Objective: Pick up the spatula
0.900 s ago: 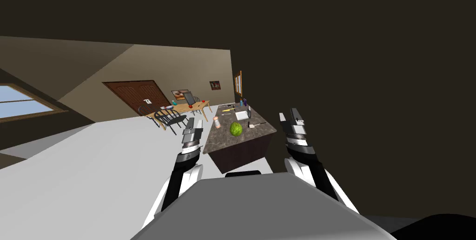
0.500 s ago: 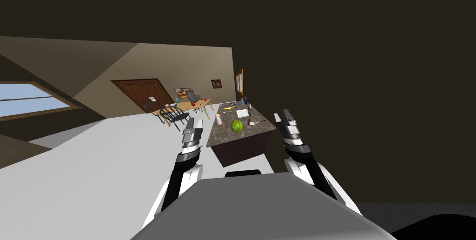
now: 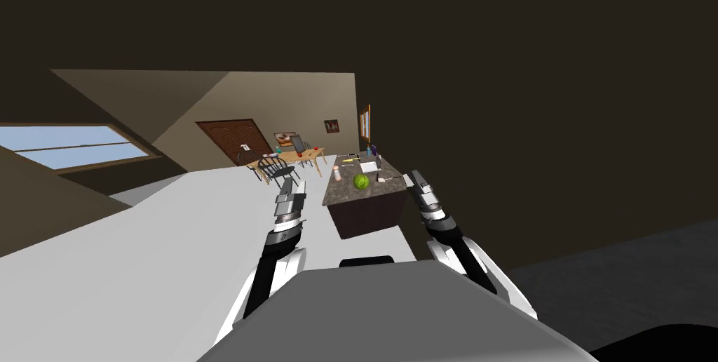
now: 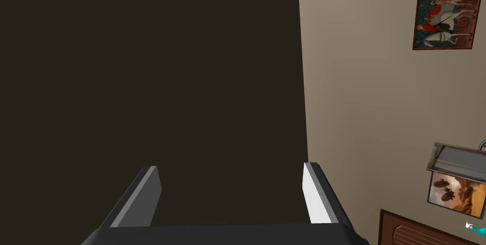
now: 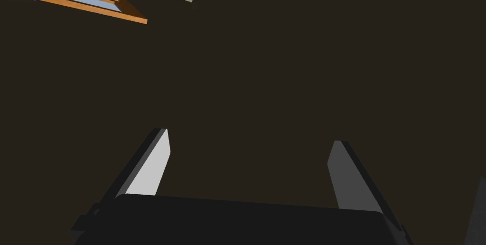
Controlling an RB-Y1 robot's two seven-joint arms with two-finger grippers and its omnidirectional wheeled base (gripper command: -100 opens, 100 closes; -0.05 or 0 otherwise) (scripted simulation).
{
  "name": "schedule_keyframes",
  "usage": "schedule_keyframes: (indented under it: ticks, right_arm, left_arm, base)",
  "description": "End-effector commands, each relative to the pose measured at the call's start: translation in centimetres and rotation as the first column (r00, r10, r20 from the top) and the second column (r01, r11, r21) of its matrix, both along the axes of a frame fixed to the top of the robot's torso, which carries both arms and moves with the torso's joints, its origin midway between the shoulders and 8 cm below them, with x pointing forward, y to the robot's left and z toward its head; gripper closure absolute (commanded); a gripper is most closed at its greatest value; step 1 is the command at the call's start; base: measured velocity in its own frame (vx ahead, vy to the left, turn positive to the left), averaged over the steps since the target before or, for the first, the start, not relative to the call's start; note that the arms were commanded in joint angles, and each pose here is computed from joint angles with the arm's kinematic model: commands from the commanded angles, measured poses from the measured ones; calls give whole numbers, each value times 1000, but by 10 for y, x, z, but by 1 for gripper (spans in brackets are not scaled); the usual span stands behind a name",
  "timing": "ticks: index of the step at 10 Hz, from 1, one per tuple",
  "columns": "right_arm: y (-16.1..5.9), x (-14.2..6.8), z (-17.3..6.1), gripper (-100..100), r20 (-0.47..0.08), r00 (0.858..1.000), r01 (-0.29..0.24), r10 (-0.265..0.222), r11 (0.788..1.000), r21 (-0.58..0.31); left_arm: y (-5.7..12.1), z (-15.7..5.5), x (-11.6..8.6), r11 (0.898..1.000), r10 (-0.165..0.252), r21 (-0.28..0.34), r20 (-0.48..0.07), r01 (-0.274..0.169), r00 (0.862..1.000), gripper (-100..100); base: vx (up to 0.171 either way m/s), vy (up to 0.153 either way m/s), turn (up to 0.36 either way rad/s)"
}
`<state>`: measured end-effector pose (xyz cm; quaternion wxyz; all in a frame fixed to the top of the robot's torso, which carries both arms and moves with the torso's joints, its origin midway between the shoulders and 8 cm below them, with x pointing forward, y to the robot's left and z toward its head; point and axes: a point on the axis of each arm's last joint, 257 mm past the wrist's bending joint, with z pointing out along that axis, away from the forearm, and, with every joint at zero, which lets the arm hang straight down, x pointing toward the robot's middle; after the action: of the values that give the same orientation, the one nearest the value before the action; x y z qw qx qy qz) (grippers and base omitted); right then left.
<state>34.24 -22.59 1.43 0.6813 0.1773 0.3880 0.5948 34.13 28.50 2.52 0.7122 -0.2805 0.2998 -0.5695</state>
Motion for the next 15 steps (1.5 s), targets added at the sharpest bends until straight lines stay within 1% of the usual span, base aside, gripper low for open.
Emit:
schedule_keyframes:
  ticks: [1,2,3,4,5,6,7,8,9,10,11,12,13,14,15]
  right_arm:
    - [15,1,-12,-100,-15,999,-49,48,997,-60]
    - [28,3,-24,-100,-26,996,-86,84,991,-101]
    - [29,3,-25,-100,-30,996,-92,89,989,-115]
    - [43,5,-40,-100,-50,990,-136,129,976,-171]
    - [56,4,-50,-100,-57,984,-178,170,961,-210]
    - [56,6,-58,-100,-74,983,-180,168,956,-232]
    - [66,6,-76,-100,-102,973,-226,205,931,-285]
    - [67,6,-77,-100,-102,974,-225,204,928,-296]
    - [79,3,-91,-100,-119,962,-272,245,895,-354]
    - [78,6,-100,-100,-136,962,-270,236,892,-362]
    - [87,3,-115,-100,-157,949,-315,274,852,-419]
    - [86,5,-124,-100,-174,949,-315,265,846,-430]
    - [93,1,-140,-100,-197,934,-357,298,798,-486]
    - [90,3,-151,-100,-216,933,-358,287,791,-497]
    - [90,3,-151,-100,-216,933,-358,287,791,-497]
  left_arm:
    - [0,0,0,1000,0,0,0,0,1000,0]
    - [0,0,0,1000,0,0,0,0,1000,0]
    - [0,0,0,1000,0,0,0,0,1000,0]
    - [0,0,0,1000,0,0,0,0,1000,0]
    - [0,0,0,1000,0,0,0,0,1000,0]
    - [0,0,0,1000,0,0,0,0,1000,0]
    - [0,0,0,1000,0,0,0,0,1000,0]
    - [0,0,0,1000,0,0,0,0,1000,0]
    - [0,0,0,1000,0,0,0,0,1000,0]
    - [0,0,0,1000,0,0,0,0,1000,0]
    - [0,0,0,1000,0,0,0,0,1000,0]
    - [0,0,0,1000,0,0,0,0,1000,0]
    - [0,0,0,1000,0,0,0,0,1000,0]
    - [0,0,0,1000,0,0,0,0,1000,0]
    - [0,0,0,1000,0,0,0,0,1000,0]
  base:
    - [-145,-2,151]
    - [-214,31,232]
    - [-175,33,44]
    - [-155,35,119]
    - [-198,94,276]
    - [-157,80,77]
    - [-150,59,136]
    - [-111,44,106]
    - [-133,46,171]
    - [-101,39,100]
    - [-92,64,179]
    - [-81,56,126]
    - [-97,67,232]
    - [-83,60,78]
    - [-34,31,-28]
